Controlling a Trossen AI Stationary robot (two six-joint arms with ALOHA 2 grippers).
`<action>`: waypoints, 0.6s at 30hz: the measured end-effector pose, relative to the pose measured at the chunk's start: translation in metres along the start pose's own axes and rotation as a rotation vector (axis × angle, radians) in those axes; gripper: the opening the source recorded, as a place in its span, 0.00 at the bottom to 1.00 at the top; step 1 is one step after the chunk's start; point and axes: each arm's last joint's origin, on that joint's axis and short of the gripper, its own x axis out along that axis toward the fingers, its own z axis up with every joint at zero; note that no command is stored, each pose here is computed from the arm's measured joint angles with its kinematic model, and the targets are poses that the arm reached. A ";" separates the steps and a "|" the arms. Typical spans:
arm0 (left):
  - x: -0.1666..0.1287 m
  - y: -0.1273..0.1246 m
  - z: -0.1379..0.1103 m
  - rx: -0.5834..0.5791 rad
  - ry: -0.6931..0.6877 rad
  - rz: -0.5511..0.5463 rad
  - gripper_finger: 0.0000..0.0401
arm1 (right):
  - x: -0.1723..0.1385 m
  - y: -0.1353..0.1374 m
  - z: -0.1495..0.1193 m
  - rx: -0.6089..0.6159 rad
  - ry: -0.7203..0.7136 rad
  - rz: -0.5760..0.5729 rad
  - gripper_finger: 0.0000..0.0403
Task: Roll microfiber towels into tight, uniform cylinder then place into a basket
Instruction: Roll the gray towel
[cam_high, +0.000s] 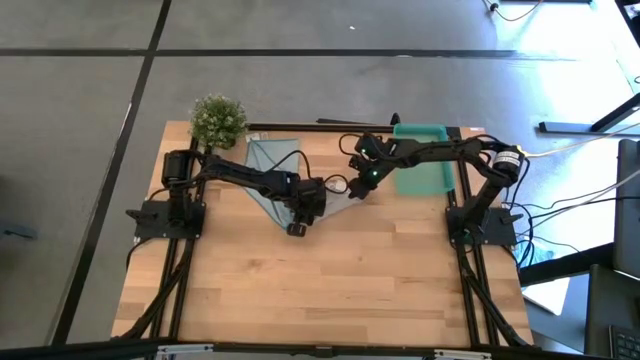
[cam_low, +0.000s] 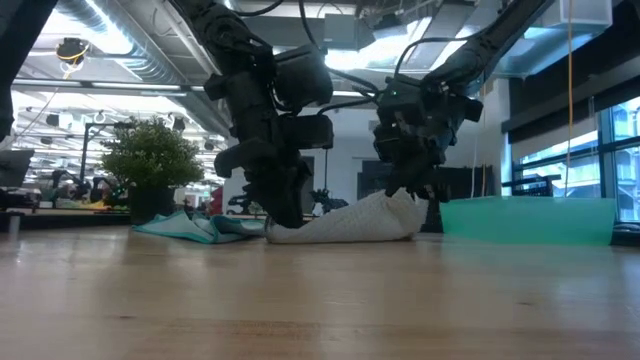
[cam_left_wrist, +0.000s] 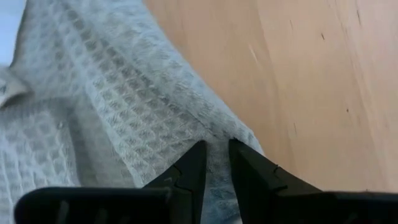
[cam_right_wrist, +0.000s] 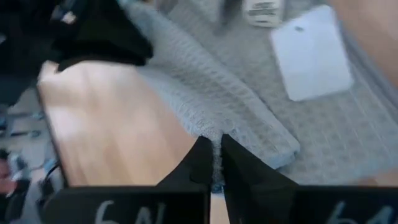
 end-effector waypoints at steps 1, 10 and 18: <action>0.000 0.000 0.000 0.001 -0.001 -0.001 0.17 | 0.000 0.000 0.001 0.005 -0.010 -0.006 0.04; 0.001 -0.012 0.001 0.020 -0.002 -0.097 0.15 | 0.006 0.011 -0.006 -0.003 0.060 0.085 0.04; 0.003 -0.042 0.006 0.089 0.010 -0.185 0.08 | 0.019 0.034 -0.022 0.017 0.165 0.141 0.04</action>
